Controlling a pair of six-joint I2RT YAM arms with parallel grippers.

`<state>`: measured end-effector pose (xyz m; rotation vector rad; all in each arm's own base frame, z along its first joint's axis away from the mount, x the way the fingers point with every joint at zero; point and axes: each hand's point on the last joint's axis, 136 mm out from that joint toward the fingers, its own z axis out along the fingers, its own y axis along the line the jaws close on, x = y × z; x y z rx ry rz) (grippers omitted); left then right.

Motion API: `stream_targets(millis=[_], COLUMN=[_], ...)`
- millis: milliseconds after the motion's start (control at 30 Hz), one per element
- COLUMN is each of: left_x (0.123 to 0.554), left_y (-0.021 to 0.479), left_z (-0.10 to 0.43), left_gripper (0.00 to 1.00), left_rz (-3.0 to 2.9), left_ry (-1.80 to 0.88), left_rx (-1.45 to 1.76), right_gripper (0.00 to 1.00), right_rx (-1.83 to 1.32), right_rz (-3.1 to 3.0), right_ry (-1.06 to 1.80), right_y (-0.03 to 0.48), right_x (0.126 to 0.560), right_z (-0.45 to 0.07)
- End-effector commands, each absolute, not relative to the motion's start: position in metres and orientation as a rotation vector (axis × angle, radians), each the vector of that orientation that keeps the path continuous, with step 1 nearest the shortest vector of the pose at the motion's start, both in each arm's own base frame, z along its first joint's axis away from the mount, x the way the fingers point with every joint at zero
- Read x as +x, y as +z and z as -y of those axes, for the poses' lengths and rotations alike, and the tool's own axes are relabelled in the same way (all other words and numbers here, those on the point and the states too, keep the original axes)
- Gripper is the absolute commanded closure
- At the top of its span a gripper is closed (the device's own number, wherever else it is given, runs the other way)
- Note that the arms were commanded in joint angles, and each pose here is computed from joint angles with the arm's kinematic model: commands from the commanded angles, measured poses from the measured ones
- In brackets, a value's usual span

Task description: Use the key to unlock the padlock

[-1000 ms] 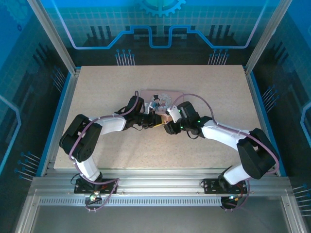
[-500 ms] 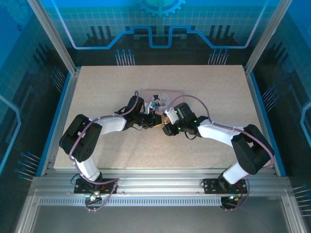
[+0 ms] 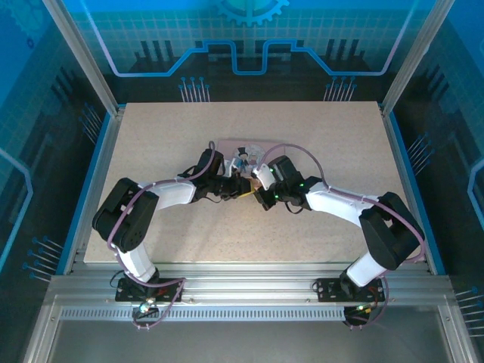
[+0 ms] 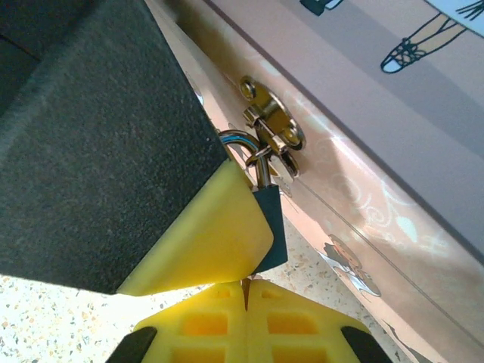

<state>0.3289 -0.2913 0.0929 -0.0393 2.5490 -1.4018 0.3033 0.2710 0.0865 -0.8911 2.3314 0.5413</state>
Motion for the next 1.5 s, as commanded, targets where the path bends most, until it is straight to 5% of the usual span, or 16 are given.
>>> stream_targets(millis=[0,100,333,1467], left_x=[0.321,0.321,0.319,0.31], left_y=[0.123,0.122,0.104,0.101], left_z=[0.302,0.302,0.291,0.212], left_gripper=[1.0,1.0,0.58,0.42], left_rz=[-2.479,-2.48,-2.498,-2.412], left_ry=[-1.53,-1.529,-1.477,-1.245], left_rx=[0.049,0.045,-0.052,-0.262], right_gripper=[1.0,1.0,1.0,1.0], right_rx=[-0.921,-0.934,-1.0,-1.246], right_rz=[-2.317,-2.329,-2.341,-2.335], right_ry=[0.568,0.567,0.546,0.391], right_y=[0.088,0.084,0.068,0.052], right_x=[0.303,0.301,0.298,0.293], right_z=[-0.279,-0.279,-0.284,-0.286])
